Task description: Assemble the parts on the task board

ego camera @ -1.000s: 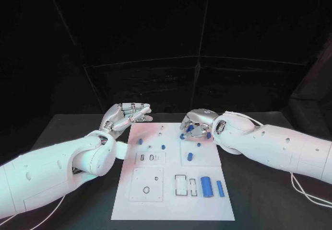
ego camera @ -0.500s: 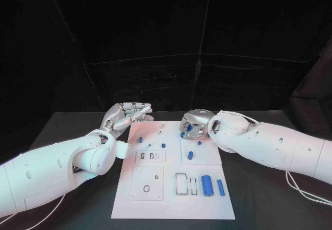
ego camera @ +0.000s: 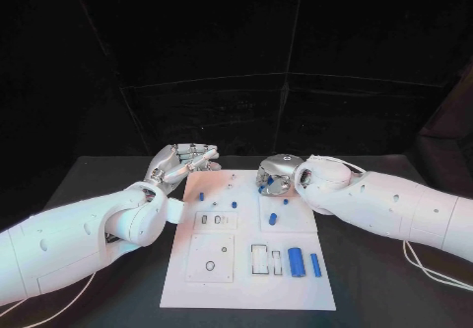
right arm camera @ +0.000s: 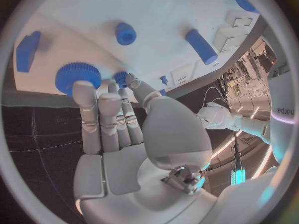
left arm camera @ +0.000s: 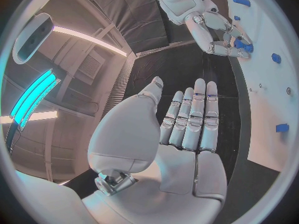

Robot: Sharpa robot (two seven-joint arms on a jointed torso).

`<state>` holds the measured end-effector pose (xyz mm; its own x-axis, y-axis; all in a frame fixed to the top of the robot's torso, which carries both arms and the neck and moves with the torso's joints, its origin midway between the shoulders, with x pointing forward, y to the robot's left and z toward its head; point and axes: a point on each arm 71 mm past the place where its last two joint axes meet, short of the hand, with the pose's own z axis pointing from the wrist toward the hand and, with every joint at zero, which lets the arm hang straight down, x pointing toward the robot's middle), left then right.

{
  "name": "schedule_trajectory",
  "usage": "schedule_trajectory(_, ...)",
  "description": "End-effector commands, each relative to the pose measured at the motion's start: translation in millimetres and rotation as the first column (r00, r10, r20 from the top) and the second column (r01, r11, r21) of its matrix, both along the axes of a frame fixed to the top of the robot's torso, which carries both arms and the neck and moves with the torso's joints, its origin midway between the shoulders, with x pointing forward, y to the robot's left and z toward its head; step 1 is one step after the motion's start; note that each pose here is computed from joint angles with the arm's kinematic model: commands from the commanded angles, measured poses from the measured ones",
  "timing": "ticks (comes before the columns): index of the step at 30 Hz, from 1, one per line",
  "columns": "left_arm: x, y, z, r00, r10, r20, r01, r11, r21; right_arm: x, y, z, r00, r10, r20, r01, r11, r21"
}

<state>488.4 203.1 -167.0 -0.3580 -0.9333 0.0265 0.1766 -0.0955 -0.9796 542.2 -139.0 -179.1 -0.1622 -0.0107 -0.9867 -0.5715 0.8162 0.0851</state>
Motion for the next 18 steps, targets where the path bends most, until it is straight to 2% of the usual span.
schedule_trajectory(1, -0.2, -1.0, 1.5, 1.000, -0.016, 0.001, 0.016, 1.000, -0.008, 0.8, -0.8, -1.3, 1.000, -0.003, -0.022, 0.002, 0.999, -0.032)
schedule_trajectory(13, 0.5, 0.0, 1.5, 1.000, -0.013, 0.000, 0.013, 1.000, -0.007, 1.9, -0.2, -3.1, 0.999, -0.007, -0.038, 0.006, 0.999, -0.045)
schedule_trajectory(18, 0.6, 0.4, 1.6, 1.000, -0.011, 0.001, 0.011, 1.000, -0.006, 1.6, 1.3, -0.5, 1.000, -0.001, -0.011, 0.000, 1.000, -0.023)
